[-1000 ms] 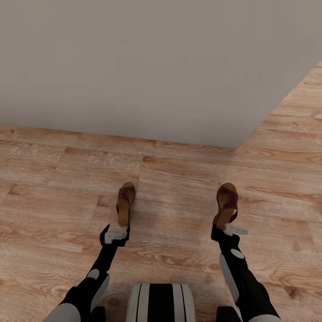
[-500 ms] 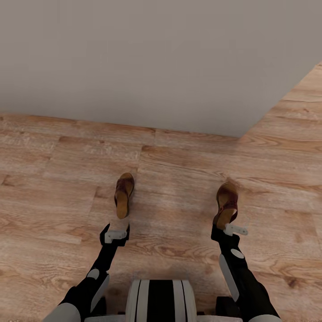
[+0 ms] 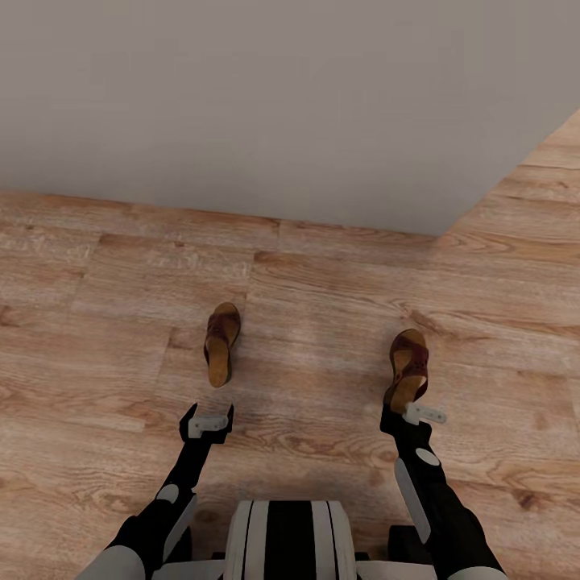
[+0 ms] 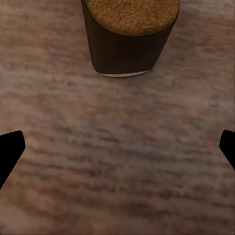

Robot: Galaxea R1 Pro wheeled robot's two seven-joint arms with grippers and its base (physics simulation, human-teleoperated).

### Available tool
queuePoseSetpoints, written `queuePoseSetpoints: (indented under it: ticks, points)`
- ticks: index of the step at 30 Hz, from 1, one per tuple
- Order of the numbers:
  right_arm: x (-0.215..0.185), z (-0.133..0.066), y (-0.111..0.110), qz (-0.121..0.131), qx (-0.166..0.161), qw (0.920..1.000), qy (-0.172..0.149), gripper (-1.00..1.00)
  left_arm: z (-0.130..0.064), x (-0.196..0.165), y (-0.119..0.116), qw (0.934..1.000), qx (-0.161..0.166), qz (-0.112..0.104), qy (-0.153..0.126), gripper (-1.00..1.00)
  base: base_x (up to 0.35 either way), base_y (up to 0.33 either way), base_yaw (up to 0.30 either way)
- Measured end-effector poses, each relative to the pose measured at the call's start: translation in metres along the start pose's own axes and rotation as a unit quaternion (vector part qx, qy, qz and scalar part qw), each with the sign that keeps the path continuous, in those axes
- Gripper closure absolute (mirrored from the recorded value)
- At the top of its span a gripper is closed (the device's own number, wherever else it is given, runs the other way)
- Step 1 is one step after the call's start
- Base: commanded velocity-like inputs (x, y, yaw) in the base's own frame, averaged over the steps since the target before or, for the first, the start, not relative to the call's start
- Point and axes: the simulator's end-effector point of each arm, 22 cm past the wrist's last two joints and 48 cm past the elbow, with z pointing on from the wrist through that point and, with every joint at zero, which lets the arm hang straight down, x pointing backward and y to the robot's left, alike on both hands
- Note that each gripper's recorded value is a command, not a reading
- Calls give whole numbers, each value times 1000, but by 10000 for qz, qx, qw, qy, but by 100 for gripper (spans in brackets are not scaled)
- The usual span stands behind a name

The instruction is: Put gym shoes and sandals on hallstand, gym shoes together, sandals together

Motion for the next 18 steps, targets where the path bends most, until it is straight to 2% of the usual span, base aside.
queuePoseSetpoints:
  ticks: [8, 16, 18]
  points:
    - [2, 1, 0, -5, 4, 10000, 13, 100, 0, 2, 0, 10000, -3, -1, 15, -100, 18, 0, 0]
    - [2, 1, 0, -6, 5, 10000, 19, 100, 0, 3, 0, 10000, -1, -2, 26, -100, 294, 0, 0]
    - [3, 1, 0, -7, 7, 10000, 22, 100, 0, 4, 0, 10000, 0, -3, 32, -100, 112, 0, 0]
